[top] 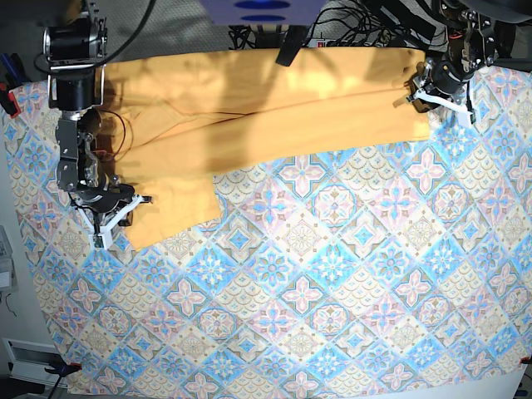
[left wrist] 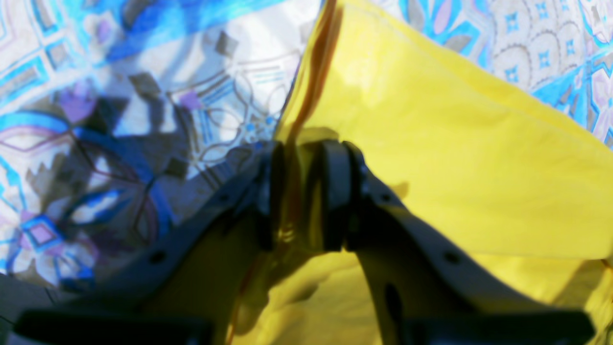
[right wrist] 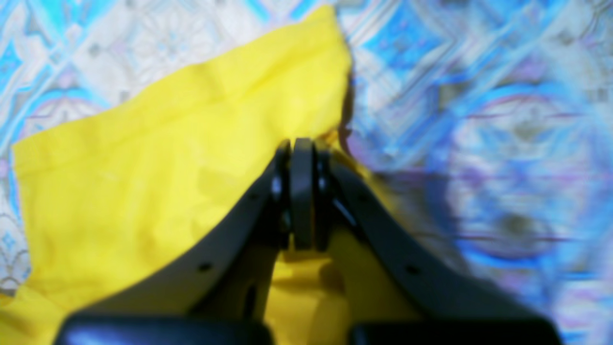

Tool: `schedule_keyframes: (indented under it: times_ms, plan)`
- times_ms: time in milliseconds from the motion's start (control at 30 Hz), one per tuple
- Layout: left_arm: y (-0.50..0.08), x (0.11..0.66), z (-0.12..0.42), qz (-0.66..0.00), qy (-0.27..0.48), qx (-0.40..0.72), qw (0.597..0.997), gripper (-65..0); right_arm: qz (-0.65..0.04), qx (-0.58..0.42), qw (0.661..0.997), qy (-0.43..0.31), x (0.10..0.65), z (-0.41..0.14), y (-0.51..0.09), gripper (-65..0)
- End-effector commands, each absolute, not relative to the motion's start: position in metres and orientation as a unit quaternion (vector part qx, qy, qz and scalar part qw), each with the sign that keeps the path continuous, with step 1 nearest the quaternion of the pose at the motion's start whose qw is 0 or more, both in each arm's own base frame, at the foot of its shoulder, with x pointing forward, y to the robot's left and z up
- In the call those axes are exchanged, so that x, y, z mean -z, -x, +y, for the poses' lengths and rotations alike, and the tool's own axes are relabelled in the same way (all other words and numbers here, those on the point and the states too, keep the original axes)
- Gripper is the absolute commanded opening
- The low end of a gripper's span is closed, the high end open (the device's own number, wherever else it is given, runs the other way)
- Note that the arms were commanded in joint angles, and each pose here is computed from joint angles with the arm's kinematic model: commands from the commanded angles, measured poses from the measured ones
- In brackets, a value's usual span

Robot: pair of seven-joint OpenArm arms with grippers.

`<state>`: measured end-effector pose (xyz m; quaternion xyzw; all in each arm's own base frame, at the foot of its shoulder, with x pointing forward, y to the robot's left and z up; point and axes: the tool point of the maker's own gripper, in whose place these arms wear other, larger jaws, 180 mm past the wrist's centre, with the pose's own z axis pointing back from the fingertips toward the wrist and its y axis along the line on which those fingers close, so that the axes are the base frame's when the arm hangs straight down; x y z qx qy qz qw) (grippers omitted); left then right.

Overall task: Fold the T-shirt properly
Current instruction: 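Lift the hem corner with the right gripper and fold it onto the shirt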

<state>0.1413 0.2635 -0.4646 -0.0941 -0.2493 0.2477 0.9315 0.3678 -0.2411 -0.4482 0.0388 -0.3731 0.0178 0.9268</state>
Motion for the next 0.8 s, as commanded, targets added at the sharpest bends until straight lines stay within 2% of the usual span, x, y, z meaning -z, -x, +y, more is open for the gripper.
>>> schedule_keyframes:
  times_ms: [0,167,467,767]
  plan:
    - [-0.146,0.458,0.270,-0.261,0.091,-0.243,0.930,-50.9,-0.402,-0.023,0.914,-0.038,0.424,-0.246,-0.382,-64.8]
    - [-0.147,0.458,0.270,-0.263,0.090,-0.243,0.929,-50.9,-0.405,0.008,0.914,-0.020,0.402,-0.274,-0.359,-64.8]
    - [-0.149,0.457,0.271,-0.266,0.090,-0.244,0.928,-50.9,-0.377,-0.027,0.926,0.004,0.384,-0.295,-0.289,-64.8]
    - [-0.154,0.455,0.270,-0.271,0.092,-0.243,0.927,-50.9,-0.351,-0.064,0.934,0.017,0.379,-0.287,-0.228,-64.8]
